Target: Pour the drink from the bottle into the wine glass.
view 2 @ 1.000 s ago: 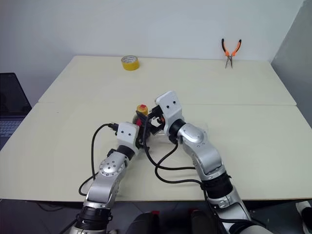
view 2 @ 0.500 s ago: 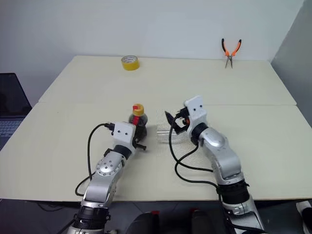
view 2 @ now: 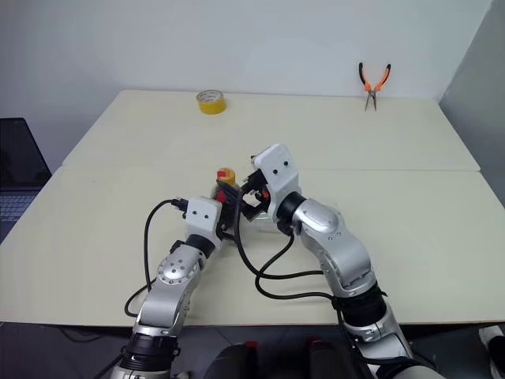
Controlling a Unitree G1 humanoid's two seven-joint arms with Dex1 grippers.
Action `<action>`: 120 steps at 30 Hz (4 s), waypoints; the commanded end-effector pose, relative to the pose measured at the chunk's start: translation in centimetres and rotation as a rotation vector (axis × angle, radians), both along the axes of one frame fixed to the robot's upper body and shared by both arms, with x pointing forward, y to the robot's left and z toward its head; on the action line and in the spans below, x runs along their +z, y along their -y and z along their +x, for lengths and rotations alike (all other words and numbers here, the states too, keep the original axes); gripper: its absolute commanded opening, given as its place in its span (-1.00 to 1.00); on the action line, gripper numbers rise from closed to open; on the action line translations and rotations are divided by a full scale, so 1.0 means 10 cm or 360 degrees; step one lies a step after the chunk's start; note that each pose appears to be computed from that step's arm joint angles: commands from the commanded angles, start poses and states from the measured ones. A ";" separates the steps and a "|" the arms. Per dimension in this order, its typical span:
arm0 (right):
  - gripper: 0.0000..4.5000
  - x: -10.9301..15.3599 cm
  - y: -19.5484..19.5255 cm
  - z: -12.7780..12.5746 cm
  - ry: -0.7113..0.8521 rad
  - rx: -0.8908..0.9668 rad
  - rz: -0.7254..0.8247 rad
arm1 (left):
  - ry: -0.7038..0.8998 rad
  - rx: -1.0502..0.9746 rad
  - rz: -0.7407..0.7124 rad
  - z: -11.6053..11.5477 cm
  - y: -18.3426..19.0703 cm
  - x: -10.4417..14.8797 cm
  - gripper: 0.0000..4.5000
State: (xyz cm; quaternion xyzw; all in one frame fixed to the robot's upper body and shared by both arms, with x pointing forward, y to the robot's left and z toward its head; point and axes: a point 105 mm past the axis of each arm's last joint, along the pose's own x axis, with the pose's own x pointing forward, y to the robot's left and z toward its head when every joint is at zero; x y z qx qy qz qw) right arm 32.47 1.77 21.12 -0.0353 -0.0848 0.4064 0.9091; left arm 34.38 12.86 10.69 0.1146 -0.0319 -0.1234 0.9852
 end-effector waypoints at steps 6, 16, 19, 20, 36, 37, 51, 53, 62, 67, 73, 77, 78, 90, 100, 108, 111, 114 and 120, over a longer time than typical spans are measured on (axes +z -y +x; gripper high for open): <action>1.00 0.12 -0.07 0.04 0.0112 -0.0016 -0.0004 | 0.0143 -0.0040 0.0000 0.00 0.05 0.22 -0.67; 1.00 0.04 0.13 0.15 0.0081 -0.0149 -0.0022 | 0.0140 -0.0038 -0.0008 -0.01 0.07 0.22 -0.67; 1.00 0.00 0.20 0.16 0.0072 -0.0181 -0.0039 | 0.0143 -0.0035 -0.0010 -0.01 0.06 0.22 -0.67; 1.00 0.00 0.22 0.16 0.0067 -0.0190 -0.0039 | 0.0143 -0.0034 -0.0010 -0.01 0.06 0.22 -0.67; 1.00 0.01 0.41 0.05 0.0020 -0.0174 -0.0025 | 0.0144 -0.0032 -0.0011 0.01 0.05 0.23 -0.68; 1.00 0.05 0.32 -0.02 0.0014 -0.0092 -0.0003 | 0.0144 -0.0033 -0.0011 0.01 0.05 0.23 -0.68; 1.00 0.17 -0.19 -0.06 -0.0121 0.0084 0.0123 | 0.0143 -0.0044 -0.0003 0.01 0.06 0.22 -0.68; 1.00 0.16 -0.21 -0.03 -0.0127 0.0074 0.0121 | 0.0143 -0.0045 -0.0002 0.01 0.06 0.22 -0.68; 1.00 0.15 -0.22 0.02 -0.0139 0.0063 0.0144 | 0.0143 -0.0044 -0.0004 0.01 0.07 0.22 -0.68; 0.62 0.13 -0.22 0.03 -0.0141 0.0064 0.0133 | 0.0145 -0.0044 -0.0004 0.01 0.07 0.22 -0.68; -0.34 0.11 -0.23 0.02 -0.0137 0.0080 0.0111 | 0.0147 -0.0041 -0.0007 0.01 0.07 0.22 -0.68; -0.45 0.12 -0.23 0.01 -0.0133 0.0093 0.0136 | 0.0147 -0.0039 -0.0011 0.01 0.07 0.22 -0.68; -0.45 0.13 -0.23 0.00 -0.0140 0.0112 0.0165 | 0.0147 -0.0039 -0.0011 0.01 0.07 0.22 -0.68; -0.46 0.16 -0.27 -0.13 -0.0398 0.0360 0.0562 | 0.0151 -0.0038 -0.0010 0.01 0.06 0.22 -0.68; -0.46 0.28 0.67 -0.14 0.0321 -0.0285 0.0218 | 0.0190 0.0035 -0.0102 0.03 -0.02 0.31 -0.68; -0.46 0.08 1.54 -0.41 0.0385 -0.0907 0.0247 | 0.0226 0.0064 -0.0172 0.08 -0.04 0.39 -0.68; -0.46 -0.16 1.71 -0.51 0.0316 -0.1014 0.0172 | 0.0217 0.0070 -0.0189 0.10 -0.04 0.39 -0.68; -0.46 -0.45 1.86 -0.58 0.0161 -0.1101 0.0151 | 0.0216 0.0068 -0.0190 0.11 -0.05 0.39 -0.68; -0.46 -0.99 2.18 -0.59 -0.0152 -0.1257 0.0151 | 0.0223 0.0077 -0.0193 0.13 -0.06 0.41 -0.68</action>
